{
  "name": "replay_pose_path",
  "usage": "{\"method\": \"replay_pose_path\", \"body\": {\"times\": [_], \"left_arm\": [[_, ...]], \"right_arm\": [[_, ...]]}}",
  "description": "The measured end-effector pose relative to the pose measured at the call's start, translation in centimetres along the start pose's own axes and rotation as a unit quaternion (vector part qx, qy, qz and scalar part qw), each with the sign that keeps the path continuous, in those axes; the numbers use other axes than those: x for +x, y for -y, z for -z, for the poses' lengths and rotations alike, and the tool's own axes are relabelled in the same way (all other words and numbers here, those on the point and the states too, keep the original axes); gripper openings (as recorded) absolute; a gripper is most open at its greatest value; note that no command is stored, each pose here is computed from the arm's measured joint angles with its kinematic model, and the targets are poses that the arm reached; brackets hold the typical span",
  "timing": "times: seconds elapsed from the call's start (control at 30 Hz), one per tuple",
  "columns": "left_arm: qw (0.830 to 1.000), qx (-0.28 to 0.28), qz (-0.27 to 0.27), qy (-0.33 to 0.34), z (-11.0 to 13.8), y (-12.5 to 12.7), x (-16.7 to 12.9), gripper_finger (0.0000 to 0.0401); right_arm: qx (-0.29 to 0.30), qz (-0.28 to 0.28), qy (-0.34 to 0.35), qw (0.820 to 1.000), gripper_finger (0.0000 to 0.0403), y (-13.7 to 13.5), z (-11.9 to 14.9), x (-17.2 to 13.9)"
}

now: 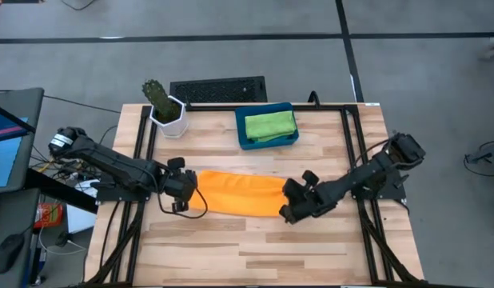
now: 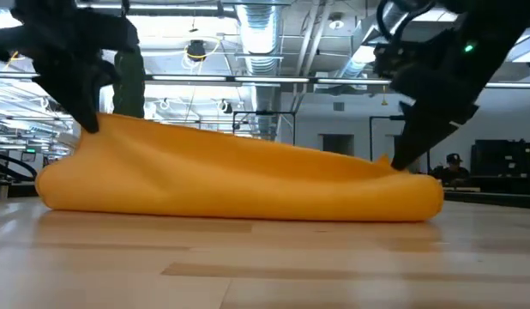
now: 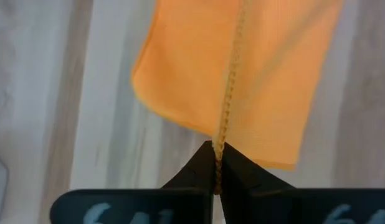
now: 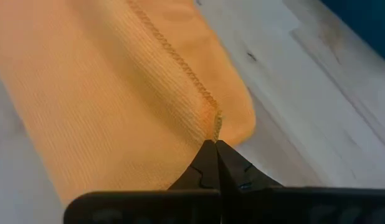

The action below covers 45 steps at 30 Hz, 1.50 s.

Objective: Fold microfiber towels
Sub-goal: Fold the orange microfiber cloth

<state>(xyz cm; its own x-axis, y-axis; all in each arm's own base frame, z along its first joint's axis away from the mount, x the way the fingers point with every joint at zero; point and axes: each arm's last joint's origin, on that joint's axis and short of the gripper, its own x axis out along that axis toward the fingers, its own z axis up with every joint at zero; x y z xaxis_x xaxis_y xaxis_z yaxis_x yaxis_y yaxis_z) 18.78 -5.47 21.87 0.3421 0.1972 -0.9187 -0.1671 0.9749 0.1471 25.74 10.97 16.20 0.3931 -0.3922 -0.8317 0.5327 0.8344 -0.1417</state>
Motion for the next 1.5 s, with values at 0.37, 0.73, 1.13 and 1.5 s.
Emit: {"method": "replay_pose_path", "body": {"times": [0.37,0.73,1.13,1.5], "left_arm": [[1.0,0.001,-0.016,-0.001,0.3,-1.4,2.0,0.0],[0.999,0.014,-0.032,0.034,-0.4,-1.9,2.4,0.0],[0.999,0.004,-0.036,0.021,0.7,-1.9,3.7,0.0],[0.999,-0.008,-0.045,0.028,0.6,-2.2,3.8,0.004]], "right_arm": [[0.0,0.008,-0.023,1.0,0.0007,1.3,-1.2,1.2],[0.003,0.018,-0.021,1.0,0.0021,1.3,-1.2,1.6],[0.021,0.026,-0.025,0.999,0.0035,2.1,-2.0,2.3],[0.028,0.014,-0.052,0.998,0.0083,3.0,-2.9,3.1]]}}
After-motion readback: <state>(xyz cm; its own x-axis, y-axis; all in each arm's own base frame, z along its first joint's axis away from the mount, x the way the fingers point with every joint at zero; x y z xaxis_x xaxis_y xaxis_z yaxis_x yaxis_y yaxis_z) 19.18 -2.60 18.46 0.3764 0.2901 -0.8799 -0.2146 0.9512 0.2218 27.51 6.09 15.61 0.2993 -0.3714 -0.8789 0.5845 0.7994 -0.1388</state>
